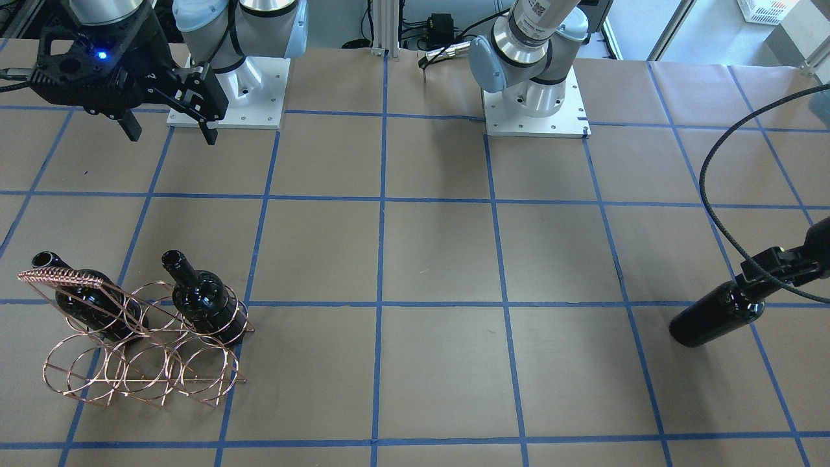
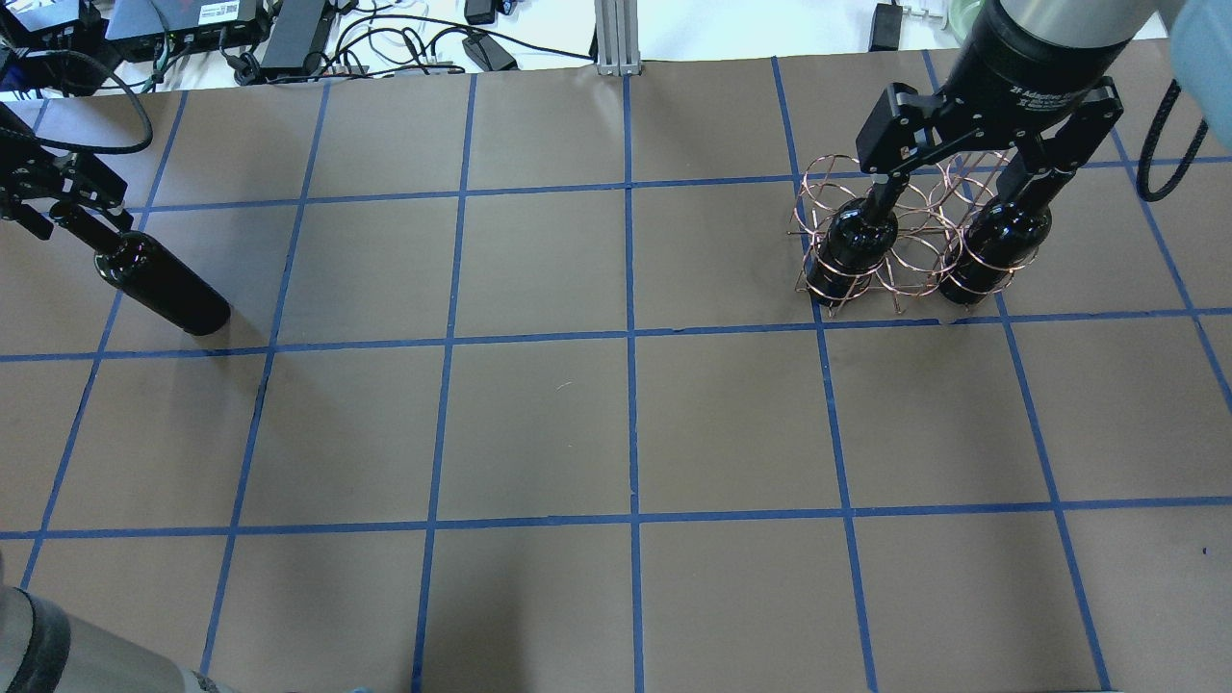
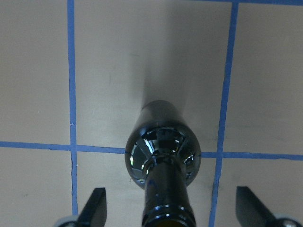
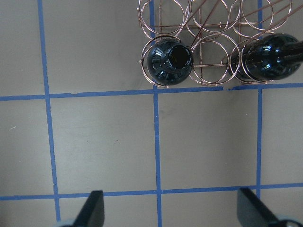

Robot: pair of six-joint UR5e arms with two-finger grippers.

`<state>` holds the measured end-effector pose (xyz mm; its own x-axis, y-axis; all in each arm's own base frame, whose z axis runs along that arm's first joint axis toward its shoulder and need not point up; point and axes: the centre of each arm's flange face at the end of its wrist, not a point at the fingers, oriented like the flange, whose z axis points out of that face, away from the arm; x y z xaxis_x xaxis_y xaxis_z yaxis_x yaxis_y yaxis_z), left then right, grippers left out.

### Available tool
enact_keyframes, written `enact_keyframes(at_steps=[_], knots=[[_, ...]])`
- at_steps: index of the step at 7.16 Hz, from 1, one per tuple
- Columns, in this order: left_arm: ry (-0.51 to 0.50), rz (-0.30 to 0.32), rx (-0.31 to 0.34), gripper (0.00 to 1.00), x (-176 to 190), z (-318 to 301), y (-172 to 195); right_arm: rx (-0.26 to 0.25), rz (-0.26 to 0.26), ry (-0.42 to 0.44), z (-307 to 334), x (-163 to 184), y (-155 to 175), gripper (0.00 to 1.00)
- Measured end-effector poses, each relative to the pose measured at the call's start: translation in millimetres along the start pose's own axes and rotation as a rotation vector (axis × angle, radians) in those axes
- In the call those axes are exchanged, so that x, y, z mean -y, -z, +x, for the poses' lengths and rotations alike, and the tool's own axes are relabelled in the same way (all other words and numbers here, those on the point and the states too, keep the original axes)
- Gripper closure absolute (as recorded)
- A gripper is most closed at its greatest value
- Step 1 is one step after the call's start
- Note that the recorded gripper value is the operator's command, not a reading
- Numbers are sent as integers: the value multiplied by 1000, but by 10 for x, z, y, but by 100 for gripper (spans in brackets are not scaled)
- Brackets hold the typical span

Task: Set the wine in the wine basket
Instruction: 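Lower the left gripper around the bottle neck and close it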

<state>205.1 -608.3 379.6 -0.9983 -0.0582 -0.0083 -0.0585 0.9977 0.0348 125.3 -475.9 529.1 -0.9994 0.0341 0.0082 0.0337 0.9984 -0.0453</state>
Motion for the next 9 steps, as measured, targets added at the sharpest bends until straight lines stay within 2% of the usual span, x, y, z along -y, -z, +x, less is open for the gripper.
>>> enact_keyframes(at_steps=[1, 2, 3, 4, 5, 6, 9], knots=[[-1, 3, 2, 17, 6, -6, -8, 0, 0, 0, 0, 0, 0, 0], [-3, 2, 4, 25, 13, -14, -24, 0, 0, 0, 0, 0, 0, 0], [-4, 1, 4, 42, 19, -25, -42, 0, 0, 1, 0, 0, 0, 0], [-4, 1, 3, 68, 21, -32, -48, 0, 0, 1, 0, 0, 0, 0], [-5, 2, 4, 90, 22, -36, -47, 0, 0, 1, 0, 0, 0, 0], [-4, 3, 3, 100, 22, -39, -44, 0, 0, 1, 0, 0, 0, 0], [-6, 7, 6, 100, 8, -18, 6, 0, 0, 1, 0, 0, 0, 0]])
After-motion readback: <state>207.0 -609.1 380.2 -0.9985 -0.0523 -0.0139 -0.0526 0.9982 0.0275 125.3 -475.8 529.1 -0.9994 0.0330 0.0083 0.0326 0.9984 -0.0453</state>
